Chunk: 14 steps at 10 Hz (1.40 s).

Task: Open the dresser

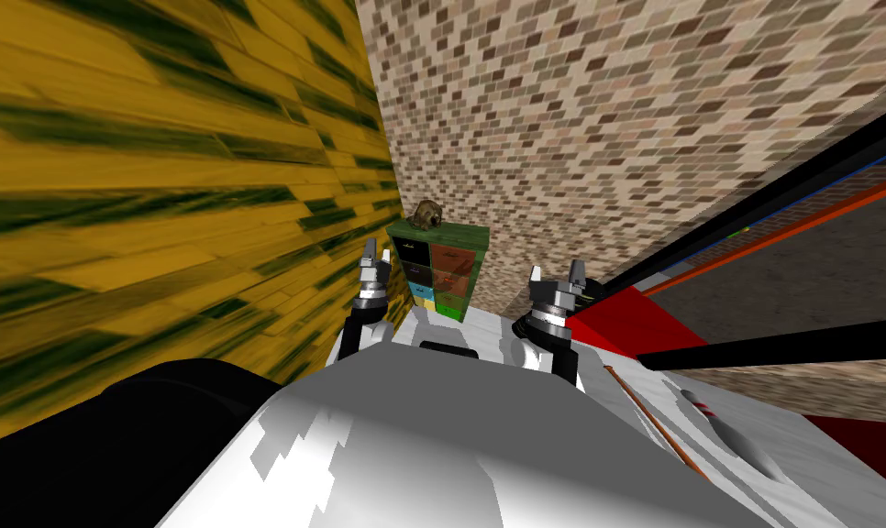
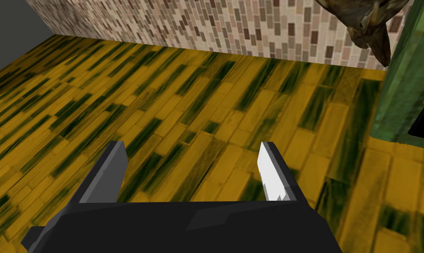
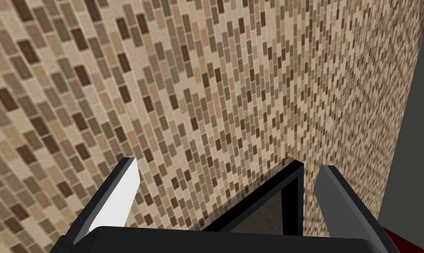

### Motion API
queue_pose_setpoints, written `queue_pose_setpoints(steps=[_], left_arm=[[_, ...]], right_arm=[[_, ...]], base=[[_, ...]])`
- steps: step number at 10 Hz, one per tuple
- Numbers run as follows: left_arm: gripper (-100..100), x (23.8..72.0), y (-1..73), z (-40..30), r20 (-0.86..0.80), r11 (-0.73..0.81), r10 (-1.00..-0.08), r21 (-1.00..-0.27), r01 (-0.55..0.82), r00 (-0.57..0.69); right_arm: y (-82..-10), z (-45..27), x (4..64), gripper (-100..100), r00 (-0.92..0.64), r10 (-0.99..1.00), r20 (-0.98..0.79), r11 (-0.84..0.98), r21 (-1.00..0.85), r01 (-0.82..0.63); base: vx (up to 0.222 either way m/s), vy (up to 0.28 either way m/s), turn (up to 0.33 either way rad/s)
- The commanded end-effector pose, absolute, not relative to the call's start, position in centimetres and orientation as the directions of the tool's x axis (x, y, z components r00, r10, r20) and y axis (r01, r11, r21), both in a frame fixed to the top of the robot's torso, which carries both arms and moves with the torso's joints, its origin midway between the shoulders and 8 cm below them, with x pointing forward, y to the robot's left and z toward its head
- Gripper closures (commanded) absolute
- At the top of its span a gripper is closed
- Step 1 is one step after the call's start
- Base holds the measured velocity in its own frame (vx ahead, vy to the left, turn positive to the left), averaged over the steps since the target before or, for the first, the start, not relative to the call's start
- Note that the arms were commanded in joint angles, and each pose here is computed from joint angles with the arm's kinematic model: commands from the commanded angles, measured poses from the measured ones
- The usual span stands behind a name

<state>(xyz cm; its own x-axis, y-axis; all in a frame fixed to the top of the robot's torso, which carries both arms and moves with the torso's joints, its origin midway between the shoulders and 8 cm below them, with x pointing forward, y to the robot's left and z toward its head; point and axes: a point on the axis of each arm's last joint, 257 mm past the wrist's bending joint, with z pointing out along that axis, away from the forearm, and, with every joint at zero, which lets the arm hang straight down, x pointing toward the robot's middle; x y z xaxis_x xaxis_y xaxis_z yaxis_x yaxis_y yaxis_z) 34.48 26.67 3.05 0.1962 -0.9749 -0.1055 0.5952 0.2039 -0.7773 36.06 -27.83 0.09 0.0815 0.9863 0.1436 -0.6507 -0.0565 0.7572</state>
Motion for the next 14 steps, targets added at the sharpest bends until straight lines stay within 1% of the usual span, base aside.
queue_pose_setpoints(steps=[1,9,10,14], left_arm=[[0,34.5,26.7,3.0,-0.105,0.204,-0.975,-0.777,0.595,0.196],[0,34.5,26.7,3.1,-0.105,0.204,-0.975,-0.777,0.595,0.196],[-100,34.8,26.2,2.5,-0.136,0.217,-0.974,-0.779,0.588,0.178],[-100,36.1,25.4,-0.1,-0.210,0.249,-0.968,-0.796,0.552,0.134]], right_arm=[[-27.8,0.1,36.1,0,0.081,0.986,0.144,-0.056,0.757,-0.651],[-27.8,0.1,36.1,0,0.081,0.986,0.144,-0.056,0.757,-0.651],[-27.8,0.1,36.1,0,0.081,0.986,0.144,-0.056,0.757,-0.651],[-27.8,0.1,36.1,0,0.082,0.986,0.144,-0.057,0.757,-0.650]], base=[[0.000,0.000,0.000],[0.000,0.000,0.000],[0.014,-0.012,-0.007],[0.026,-0.032,-0.017]])
